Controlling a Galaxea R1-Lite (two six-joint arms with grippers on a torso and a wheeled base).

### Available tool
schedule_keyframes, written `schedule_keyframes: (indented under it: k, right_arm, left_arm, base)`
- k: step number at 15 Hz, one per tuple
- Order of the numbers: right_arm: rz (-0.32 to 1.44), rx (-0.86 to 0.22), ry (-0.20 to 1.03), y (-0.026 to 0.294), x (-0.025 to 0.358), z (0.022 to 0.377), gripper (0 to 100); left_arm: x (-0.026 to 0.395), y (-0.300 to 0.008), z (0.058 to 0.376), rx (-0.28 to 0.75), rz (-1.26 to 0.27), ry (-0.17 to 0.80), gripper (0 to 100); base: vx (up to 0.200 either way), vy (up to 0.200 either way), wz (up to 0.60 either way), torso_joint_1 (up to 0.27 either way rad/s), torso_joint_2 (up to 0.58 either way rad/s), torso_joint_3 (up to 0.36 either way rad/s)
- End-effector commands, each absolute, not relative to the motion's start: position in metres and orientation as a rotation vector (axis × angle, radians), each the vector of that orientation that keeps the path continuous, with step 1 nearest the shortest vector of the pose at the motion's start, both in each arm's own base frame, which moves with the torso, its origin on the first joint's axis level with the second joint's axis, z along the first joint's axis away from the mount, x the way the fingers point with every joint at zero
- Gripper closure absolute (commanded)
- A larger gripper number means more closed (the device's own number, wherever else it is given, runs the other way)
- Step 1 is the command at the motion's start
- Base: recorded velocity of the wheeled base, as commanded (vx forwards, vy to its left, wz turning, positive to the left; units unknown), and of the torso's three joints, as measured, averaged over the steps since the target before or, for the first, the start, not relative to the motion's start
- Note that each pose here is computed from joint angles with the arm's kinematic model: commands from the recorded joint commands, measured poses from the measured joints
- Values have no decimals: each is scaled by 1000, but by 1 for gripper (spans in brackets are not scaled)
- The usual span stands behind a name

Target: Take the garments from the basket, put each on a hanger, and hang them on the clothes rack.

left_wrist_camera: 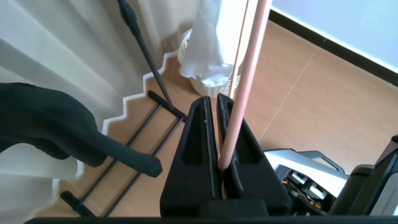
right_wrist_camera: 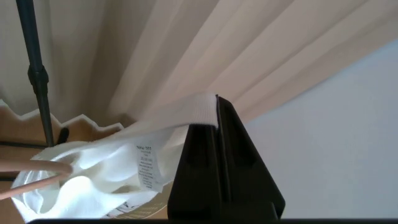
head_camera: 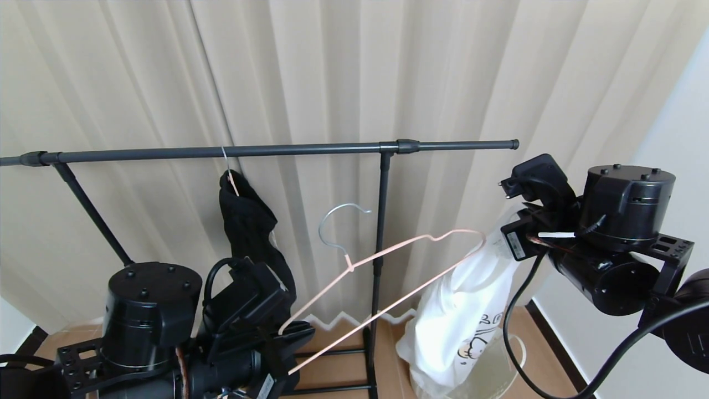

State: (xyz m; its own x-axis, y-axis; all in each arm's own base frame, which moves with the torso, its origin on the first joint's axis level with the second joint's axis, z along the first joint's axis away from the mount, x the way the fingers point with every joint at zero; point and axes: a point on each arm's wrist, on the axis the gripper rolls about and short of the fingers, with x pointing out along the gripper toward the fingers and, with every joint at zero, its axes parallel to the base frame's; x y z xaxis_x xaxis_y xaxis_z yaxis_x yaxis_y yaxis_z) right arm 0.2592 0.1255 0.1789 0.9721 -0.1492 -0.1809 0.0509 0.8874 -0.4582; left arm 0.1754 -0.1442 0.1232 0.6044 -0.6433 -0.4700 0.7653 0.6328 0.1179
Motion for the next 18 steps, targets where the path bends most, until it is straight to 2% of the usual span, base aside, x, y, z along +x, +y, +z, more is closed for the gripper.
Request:
schedule_keyframes:
  k: [1,8,12,18]
  right_arm:
    - [-86,-473,214,132,260,174,100]
    - [-52,-470,204,141,254,175,100]
    - [-22,-475,201,151,246,173,100]
    - [39,-470,191,174,229,169,100]
  left_arm:
    - [183,-157,118,319,-848,434,100]
    - [198,-181,111,307,-831,458,100]
    - [205,-193,117,241,-787,454,100]
    - [205,-194,117,243,-764,451,100]
  base:
    - [0,0,0,0,0,0]
    - [0,0,0,0,0,0]
    - [0,0,0,0,0,0]
    - [0,0,0,0,0,0]
